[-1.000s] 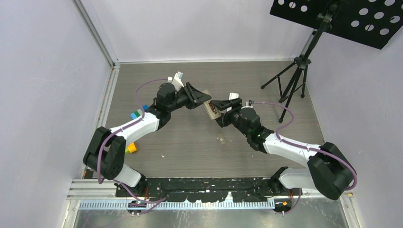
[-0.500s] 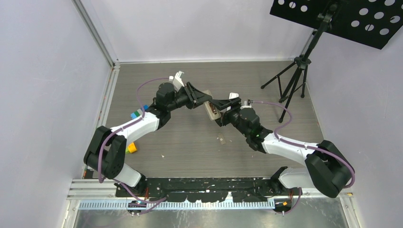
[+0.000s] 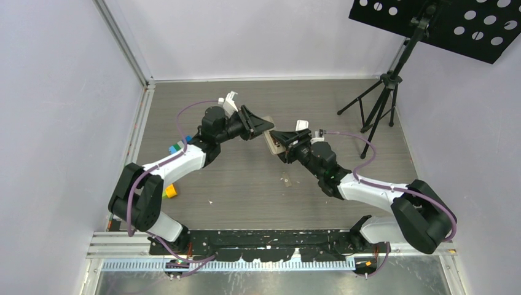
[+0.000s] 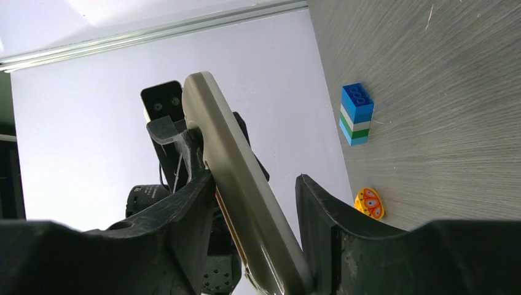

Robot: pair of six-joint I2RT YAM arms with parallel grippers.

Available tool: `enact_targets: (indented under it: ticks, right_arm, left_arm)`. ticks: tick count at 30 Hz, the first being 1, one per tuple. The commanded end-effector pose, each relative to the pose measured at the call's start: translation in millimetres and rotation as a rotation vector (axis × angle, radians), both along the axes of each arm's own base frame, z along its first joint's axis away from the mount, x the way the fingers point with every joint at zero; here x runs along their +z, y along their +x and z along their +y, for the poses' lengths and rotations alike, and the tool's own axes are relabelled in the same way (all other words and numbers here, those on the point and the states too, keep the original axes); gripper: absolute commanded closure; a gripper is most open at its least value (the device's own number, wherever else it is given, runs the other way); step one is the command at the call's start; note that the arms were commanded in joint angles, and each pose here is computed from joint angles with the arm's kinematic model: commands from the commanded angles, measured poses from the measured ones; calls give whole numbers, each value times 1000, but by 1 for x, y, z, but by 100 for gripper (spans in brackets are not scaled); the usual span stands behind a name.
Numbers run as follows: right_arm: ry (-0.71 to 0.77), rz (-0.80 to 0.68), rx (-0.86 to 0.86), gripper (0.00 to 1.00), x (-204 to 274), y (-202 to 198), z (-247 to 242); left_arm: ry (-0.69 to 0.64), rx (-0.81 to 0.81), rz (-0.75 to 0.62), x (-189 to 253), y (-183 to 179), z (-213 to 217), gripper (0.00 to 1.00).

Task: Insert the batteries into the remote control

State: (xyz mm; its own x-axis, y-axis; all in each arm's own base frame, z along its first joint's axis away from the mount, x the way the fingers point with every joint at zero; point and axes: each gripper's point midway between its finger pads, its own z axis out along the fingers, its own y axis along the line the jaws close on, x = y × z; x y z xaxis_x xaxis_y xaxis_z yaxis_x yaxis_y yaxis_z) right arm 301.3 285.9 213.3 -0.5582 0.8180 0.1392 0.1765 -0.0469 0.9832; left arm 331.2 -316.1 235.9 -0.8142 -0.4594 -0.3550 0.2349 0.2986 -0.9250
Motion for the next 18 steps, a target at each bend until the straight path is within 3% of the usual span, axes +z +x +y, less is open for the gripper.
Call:
enact_targets:
  ticks: [1,5,7,12,18]
  right_arm:
    - [0,-70,-22,48,11,2,-5]
    - [-56,-120,-20,15,12,-3,-14]
    - [-114,-171,-11,7,14,-8,-19]
    - [-380,-448,191,5,24,-35,-12]
    - [-647,-598,393,8,9,-53,-6]
  left_arm:
    - [-19,-72,-71,20,-9,-10,100]
    - [10,-67,-94,15,-5,-6,100]
    - [17,-91,-122,14,-5,-3,100]
    - [43,-206,-224,16,-16,-2,100]
    - [111,-292,-265,4,-33,1,100]
